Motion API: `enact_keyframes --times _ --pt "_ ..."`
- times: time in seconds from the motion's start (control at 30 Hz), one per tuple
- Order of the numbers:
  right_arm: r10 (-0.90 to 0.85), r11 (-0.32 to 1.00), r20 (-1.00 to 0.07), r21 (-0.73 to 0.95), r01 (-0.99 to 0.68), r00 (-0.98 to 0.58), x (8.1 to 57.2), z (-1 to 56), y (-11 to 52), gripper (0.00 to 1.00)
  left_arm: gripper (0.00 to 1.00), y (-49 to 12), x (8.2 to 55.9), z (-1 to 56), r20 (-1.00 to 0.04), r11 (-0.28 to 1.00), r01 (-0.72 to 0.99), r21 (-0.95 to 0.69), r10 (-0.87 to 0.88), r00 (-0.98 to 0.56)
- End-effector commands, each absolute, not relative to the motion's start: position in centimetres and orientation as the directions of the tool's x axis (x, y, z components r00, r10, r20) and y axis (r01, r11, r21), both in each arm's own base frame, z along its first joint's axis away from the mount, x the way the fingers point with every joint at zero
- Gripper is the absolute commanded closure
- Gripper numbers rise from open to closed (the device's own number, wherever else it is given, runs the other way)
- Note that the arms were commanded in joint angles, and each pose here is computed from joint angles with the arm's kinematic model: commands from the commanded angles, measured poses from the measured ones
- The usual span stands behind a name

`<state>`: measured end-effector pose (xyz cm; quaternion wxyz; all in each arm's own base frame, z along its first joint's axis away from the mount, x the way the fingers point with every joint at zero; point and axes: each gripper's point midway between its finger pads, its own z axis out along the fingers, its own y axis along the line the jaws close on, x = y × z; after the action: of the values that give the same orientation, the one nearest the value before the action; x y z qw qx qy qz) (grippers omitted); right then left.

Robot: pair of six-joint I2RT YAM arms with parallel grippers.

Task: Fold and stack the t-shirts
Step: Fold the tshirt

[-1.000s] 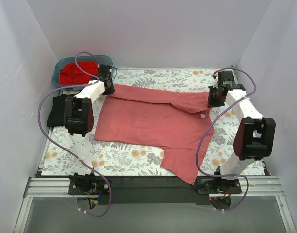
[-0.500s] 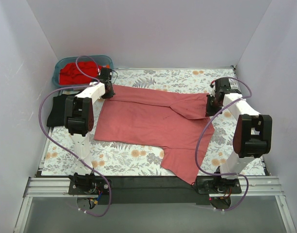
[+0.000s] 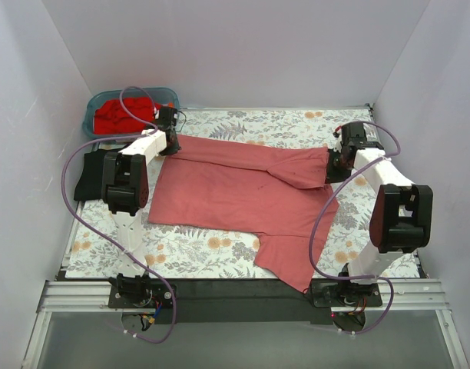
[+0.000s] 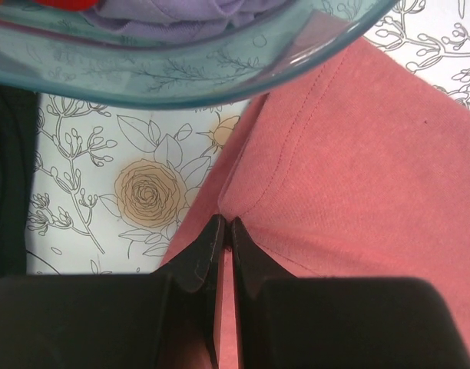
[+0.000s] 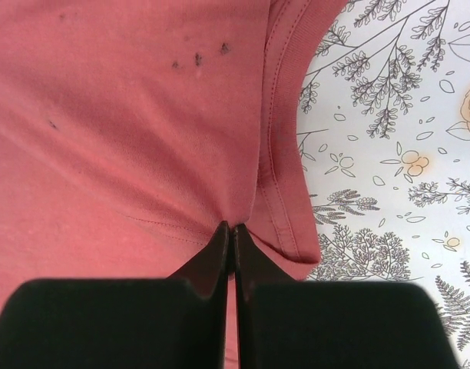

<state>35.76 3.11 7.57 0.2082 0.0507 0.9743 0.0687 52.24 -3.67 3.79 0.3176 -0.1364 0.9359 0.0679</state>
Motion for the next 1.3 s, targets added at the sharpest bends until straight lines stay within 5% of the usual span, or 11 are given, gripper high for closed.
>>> enact_keyframes --times 0.0,0.53,0.63,0.7,0.83,0.9,1.07,1.27 --pt "0.147 0.981 -0.457 0.181 0.069 -0.877 36.3 10.4 3.1 0.99 1.0 -2.3 53.5 5.5 -0.658 0.941 -0.331 0.069 -0.206 -0.724" --pt "0.16 0.98 -0.358 0.173 0.103 -0.92 33.3 6.4 3.1 0.98 1.0 -1.9 51.5 2.9 -0.595 0.927 -0.362 0.102 -0.235 -0.769" --pt "0.166 0.979 -0.35 0.169 0.112 -0.922 33.4 6.0 3.1 0.88 1.0 -1.7 51.5 2.9 -0.597 0.923 -0.369 0.111 -0.235 -0.767" --pt "0.167 0.975 -0.349 0.197 0.102 -0.922 33.6 6.3 3.6 0.8 0.89 -1.7 51.6 3.2 -0.603 0.92 -0.377 0.109 -0.24 -0.76" --pt "0.165 0.974 -0.393 0.209 0.087 -0.905 34.2 7.9 3.7 0.5 0.62 -2.4 51.7 4.7 -0.613 0.923 -0.381 0.056 -0.269 -0.743" --pt "0.168 0.975 -0.424 0.206 0.086 -0.89 34.8 9.0 3.6 0.47 0.55 -2.9 51.5 6.2 -0.623 0.926 -0.377 0.028 -0.279 -0.731" --pt "0.247 0.942 -0.516 0.325 0.08 -0.82 38.1 11.7 3.6 0.54 0.53 -4.9 49.1 9.9 -0.638 0.934 -0.356 -0.014 -0.283 -0.716" --pt "0.352 0.851 -0.509 0.524 0.041 -0.786 42.0 9.9 6.7 0.63 0.63 -7.4 51.3 9.2 -0.656 0.964 -0.263 -0.033 -0.22 -0.722"
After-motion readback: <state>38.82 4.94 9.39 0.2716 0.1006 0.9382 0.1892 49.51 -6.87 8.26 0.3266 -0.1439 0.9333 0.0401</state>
